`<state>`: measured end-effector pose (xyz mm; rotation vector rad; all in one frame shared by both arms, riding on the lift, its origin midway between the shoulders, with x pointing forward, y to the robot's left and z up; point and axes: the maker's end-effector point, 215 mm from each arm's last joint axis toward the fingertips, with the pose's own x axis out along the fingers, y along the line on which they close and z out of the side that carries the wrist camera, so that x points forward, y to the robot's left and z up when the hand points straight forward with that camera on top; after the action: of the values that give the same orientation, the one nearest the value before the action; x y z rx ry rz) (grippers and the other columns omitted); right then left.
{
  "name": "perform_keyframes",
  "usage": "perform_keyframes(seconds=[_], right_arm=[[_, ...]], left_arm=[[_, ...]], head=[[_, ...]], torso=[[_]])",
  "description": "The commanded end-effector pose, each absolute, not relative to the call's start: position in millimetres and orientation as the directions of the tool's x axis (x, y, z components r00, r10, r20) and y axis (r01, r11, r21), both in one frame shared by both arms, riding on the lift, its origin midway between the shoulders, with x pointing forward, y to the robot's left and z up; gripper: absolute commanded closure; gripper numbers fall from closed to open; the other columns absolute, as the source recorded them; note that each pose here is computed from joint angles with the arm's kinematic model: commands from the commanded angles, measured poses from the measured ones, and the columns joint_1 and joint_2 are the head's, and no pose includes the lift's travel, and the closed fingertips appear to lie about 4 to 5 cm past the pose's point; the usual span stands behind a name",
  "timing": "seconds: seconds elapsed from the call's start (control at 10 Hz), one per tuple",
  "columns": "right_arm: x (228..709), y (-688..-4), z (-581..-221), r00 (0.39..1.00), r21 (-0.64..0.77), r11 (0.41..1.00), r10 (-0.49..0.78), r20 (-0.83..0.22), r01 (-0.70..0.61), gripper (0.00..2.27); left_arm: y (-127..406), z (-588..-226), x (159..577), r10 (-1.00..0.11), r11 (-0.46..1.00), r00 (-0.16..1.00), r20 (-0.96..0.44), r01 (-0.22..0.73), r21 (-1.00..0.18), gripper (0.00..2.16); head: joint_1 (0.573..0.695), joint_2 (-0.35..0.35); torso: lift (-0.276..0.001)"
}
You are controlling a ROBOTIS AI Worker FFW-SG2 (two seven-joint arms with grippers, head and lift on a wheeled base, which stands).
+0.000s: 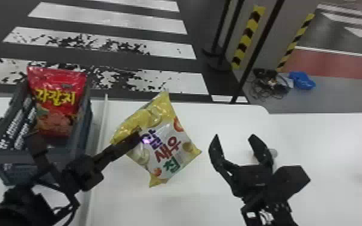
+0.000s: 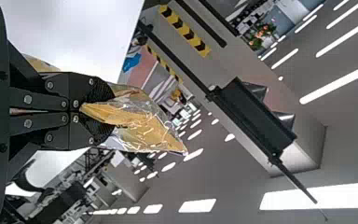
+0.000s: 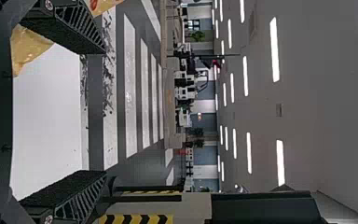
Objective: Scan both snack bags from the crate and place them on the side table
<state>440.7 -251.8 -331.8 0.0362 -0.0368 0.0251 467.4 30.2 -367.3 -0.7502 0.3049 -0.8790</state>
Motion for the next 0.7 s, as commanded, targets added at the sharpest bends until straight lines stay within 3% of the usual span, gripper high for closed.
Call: perform_keyframes(seconds=[0.0, 0.1, 0.2, 0.3, 0.4, 0.6], right_arm=[[441, -250, -331, 0.999, 0.038, 0.999, 0.026, 0.04, -0.028, 0.07], [441, -249, -331, 0.999, 0.037, 0.999, 0.028, 0.04, -0.03, 0.07], [441, -250, -331, 0.999, 0.037, 0.999, 0.027, 0.04, -0.029, 0.07], [441, -251, -331, 0.999, 0.037, 0.999, 0.025, 0.04, -0.027, 0.07], [441, -251, -331, 0.999, 0.036, 0.999, 0.026, 0.04, -0.027, 0.07], [441, -250, -331, 0.999, 0.038, 0.999, 0.027, 0.038, -0.028, 0.07]], left_arm=[[3, -380, 458, -0.815, 0.416, 0.579, 0.019, 0.608, -0.676, 2.14], [-14, -384, 452, -0.834, 0.419, 0.552, -0.006, 0.625, -0.659, 2.12], [-26, -387, 447, -0.842, 0.424, 0.539, -0.026, 0.631, -0.65, 1.67], [-33, -393, 444, -0.84, 0.445, 0.54, -0.056, 0.625, -0.641, 0.22], [-34, -390, 446, -0.831, 0.471, 0.552, -0.073, 0.626, -0.621, 0.0], [-22, -382, 453, -0.798, 0.534, 0.595, -0.098, 0.622, -0.573, 0.03]], head=[[0.695, -0.265], [0.695, -0.277], [0.695, -0.3], [0.695, -0.32], [0.695, -0.334], [0.695, -0.342]], torso=[[-0.095], [-0.095], [-0.095], [-0.095], [-0.095], [-0.095]])
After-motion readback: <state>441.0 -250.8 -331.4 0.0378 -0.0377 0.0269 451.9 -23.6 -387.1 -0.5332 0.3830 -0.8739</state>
